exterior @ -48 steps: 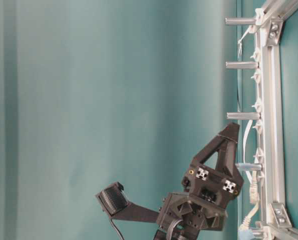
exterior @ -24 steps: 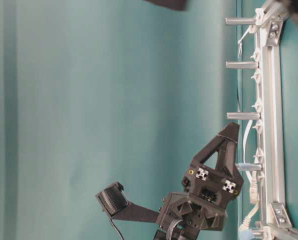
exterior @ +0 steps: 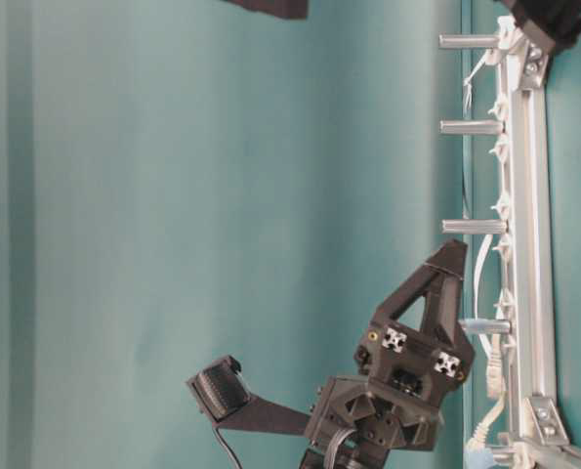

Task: Insert the wire through the string loop located on the right side.
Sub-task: 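Lift the cable and carry it right toward the frame's lower-right corner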

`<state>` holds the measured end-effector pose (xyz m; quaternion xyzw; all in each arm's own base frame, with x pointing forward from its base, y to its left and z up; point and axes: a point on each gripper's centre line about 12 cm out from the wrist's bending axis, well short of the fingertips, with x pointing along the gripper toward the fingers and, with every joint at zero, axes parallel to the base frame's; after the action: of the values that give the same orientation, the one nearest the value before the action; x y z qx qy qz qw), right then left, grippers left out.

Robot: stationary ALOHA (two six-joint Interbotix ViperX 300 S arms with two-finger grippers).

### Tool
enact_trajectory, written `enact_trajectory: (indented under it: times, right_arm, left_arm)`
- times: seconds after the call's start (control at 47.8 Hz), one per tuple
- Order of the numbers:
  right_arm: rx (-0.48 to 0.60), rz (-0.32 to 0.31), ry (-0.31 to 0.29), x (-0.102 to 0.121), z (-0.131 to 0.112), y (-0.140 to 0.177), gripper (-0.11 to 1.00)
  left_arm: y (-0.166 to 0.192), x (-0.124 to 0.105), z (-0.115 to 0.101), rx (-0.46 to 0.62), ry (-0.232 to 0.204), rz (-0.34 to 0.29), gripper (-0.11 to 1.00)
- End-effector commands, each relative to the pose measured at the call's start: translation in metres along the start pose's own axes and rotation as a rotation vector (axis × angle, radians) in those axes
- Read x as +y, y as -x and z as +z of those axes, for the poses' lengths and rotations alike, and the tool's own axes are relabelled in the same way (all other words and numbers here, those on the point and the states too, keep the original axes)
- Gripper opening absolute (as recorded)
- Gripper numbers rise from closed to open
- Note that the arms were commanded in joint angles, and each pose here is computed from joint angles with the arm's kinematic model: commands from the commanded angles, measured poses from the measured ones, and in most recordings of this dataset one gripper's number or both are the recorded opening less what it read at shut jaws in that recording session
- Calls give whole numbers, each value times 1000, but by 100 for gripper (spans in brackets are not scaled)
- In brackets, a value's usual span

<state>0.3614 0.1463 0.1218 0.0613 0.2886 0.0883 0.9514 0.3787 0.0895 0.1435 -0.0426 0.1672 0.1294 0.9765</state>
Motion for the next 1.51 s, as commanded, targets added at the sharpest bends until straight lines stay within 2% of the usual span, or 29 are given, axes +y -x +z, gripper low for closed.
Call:
enact_trajectory:
  times: [0.0, 0.209, 0.335, 0.648, 0.941, 1.108, 1.317, 1.485]
  right_arm:
    - [-36, 11, -4, 3, 13, 6, 7]
    - [-35, 11, -3, 3, 12, 7, 7]
    - [-24, 19, -3, 2, 10, 19, 7]
    - [10, 58, -12, -7, -6, 84, 7]
    - [56, 94, -14, -18, -36, 134, 7]
    - [50, 103, -17, -22, -43, 148, 7]
    - [111, 109, -12, -29, -67, 160, 7]
    - [115, 104, -18, -35, -77, 168, 7]
  left_arm:
    - [1, -1, 12, -37, 1, -5, 73]
    - [1, -1, 12, -35, 1, -5, 73]
    - [1, -1, 10, -20, 1, -5, 73]
    - [2, -1, 11, -6, 1, -5, 72]
    - [2, 2, 12, -9, 4, 3, 72]
    - [2, 4, 13, -11, 6, 8, 72]
    - [1, 6, 13, -13, 7, 12, 72]
    - [1, 5, 15, -17, 8, 12, 72]
